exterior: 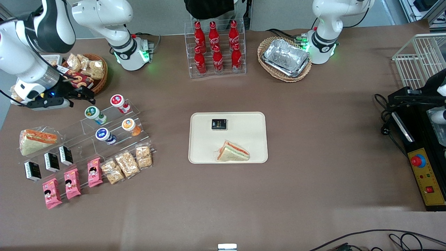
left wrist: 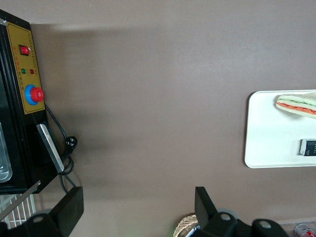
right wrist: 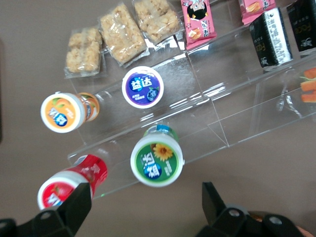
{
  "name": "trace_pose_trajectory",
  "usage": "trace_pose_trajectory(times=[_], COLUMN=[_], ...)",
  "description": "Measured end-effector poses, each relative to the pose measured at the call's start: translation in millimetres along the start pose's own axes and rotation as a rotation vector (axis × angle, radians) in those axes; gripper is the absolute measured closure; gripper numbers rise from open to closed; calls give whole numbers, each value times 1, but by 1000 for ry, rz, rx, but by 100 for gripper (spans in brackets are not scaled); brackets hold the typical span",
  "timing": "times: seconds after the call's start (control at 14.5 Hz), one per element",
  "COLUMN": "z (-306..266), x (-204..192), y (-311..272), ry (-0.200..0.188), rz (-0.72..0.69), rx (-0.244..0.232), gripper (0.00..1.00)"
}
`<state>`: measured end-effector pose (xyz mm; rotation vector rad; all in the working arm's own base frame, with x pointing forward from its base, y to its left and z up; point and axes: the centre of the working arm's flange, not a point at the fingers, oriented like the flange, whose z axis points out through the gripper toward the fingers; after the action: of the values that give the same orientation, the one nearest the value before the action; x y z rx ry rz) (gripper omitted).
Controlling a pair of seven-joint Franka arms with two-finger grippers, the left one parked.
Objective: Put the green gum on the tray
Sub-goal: 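Lower the right gripper and grasp the green-labelled gum bottle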
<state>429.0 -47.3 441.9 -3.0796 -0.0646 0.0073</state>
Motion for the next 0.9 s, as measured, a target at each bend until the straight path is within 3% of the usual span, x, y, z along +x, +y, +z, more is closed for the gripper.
trace_pose_trajectory(times=[0.28,0.69,0.83,0.9], z=[41,70,70,71], x=[4,1,1,1], y=[1,1,1,1], ry=[9,-16,-16,-18], rz=[2,3,3,3], rx=[-10,-13,-13,-14], gripper=[0,1,6,15])
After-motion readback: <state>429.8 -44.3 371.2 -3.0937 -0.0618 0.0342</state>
